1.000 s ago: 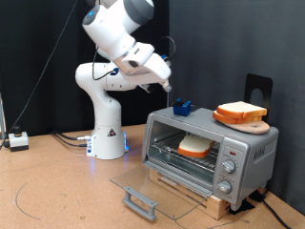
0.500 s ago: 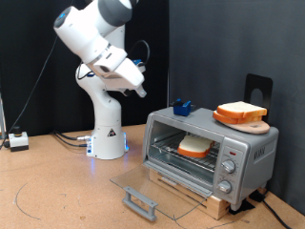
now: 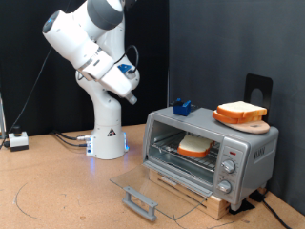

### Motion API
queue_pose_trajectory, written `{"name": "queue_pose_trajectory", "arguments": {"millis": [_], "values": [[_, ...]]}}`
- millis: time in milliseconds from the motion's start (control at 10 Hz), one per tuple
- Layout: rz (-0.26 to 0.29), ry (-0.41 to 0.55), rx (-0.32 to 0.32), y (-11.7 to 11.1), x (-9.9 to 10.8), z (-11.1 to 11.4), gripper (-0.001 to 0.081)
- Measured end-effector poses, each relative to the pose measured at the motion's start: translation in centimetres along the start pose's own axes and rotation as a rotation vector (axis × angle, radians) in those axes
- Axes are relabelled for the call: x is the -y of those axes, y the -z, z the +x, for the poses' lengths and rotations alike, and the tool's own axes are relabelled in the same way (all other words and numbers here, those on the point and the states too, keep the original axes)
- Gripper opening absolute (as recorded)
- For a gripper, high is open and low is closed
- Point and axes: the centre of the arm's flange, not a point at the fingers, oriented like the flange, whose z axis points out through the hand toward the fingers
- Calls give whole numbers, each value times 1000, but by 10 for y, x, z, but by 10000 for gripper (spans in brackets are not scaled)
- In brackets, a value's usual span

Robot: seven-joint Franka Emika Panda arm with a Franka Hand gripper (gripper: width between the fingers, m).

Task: Make a piece of toast with the oven

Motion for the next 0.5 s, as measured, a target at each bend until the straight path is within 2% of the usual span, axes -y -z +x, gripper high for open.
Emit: {"name": "queue_pose_trajectory", "arguments": {"millis": [100,200,300,400,500], "values": [[-53,-120,-8,-1,-15,-4,810],[-104,-241,19,-2,-30,-13,810],[-126,-332,39,-4,-38,-13,810],[-110,-294,44,-5,-37,-14,810],[-64,-294,149,-9,-32,-19,810]]}}
